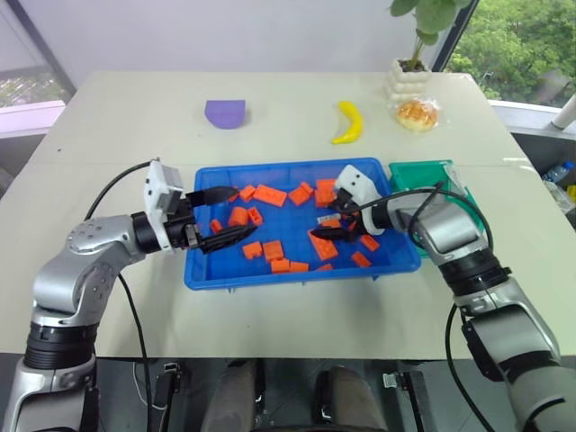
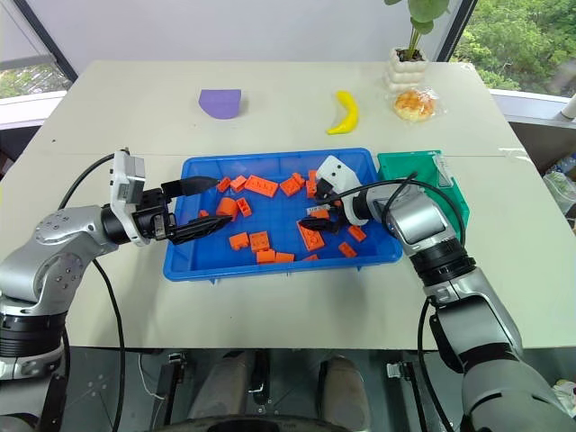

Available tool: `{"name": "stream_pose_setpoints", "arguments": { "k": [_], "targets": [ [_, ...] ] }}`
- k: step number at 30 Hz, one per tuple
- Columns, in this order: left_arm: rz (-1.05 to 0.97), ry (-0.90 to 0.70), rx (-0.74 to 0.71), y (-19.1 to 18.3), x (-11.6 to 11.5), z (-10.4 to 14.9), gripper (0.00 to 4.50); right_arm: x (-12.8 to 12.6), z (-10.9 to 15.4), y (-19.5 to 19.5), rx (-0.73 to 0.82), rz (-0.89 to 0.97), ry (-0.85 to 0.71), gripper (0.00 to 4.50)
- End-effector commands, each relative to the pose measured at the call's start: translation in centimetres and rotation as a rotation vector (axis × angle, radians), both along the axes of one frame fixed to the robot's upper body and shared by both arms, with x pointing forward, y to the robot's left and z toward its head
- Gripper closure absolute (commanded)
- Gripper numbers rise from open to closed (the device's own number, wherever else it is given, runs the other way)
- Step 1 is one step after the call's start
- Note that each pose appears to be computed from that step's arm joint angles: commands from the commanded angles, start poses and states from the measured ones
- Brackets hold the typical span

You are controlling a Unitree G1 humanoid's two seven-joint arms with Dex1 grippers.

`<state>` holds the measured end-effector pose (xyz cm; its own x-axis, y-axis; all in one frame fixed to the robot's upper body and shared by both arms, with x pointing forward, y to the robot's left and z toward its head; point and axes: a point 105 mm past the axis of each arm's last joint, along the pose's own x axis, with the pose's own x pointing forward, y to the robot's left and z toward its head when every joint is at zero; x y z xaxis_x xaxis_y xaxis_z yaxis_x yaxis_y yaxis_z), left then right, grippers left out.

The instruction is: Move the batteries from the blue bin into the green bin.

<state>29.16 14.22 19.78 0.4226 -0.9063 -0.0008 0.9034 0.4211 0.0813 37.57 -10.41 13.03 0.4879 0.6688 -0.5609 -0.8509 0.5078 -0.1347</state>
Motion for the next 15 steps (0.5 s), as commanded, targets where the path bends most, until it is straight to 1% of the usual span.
{"name": "stream_pose_setpoints", "arguments": {
  "k": [1, 3, 5, 7, 9, 12, 15],
  "targets": [
    [-0.021, -0.039, -0.017, -0.4, -0.5, 0.9, 0.0, 0.6, 1.1, 0.1, -0.053, 0.035, -0.066, 0.05],
    [-0.023, -0.039, -0.018, -0.5, -0.5, 0.9, 0.0, 0.5, 1.2, 0.3, -0.047, 0.048, -0.067, 0.05],
    [-0.024, -0.037, -0.018, -0.5, -0.5, 0.9, 0.0, 0.6, 2.7, 1.3, 0.081, 0.03, -0.036, 0.05],
    [-0.021, -0.037, -0.019, -0.5, -0.6, 0.9, 0.0, 0.5, 4.8, 2.0, 0.218, 0.015, 0.001, 0.05],
    [-0.017, -0.036, -0.02, -0.4, -0.6, 0.9, 0.0, 0.5, 6.2, 2.1, 0.293, 0.002, 0.018, 0.05],
    [-0.014, -0.035, -0.021, -0.4, -0.6, 0.9, 0.0, 0.5, 6.9, 2.1, 0.33, -0.013, 0.03, 0.05],
    [-0.015, -0.035, -0.023, -0.5, -0.6, 0.9, 0.0, 0.6, 6.1, 1.7, 0.275, -0.021, 0.018, 0.05]
  ]
}}
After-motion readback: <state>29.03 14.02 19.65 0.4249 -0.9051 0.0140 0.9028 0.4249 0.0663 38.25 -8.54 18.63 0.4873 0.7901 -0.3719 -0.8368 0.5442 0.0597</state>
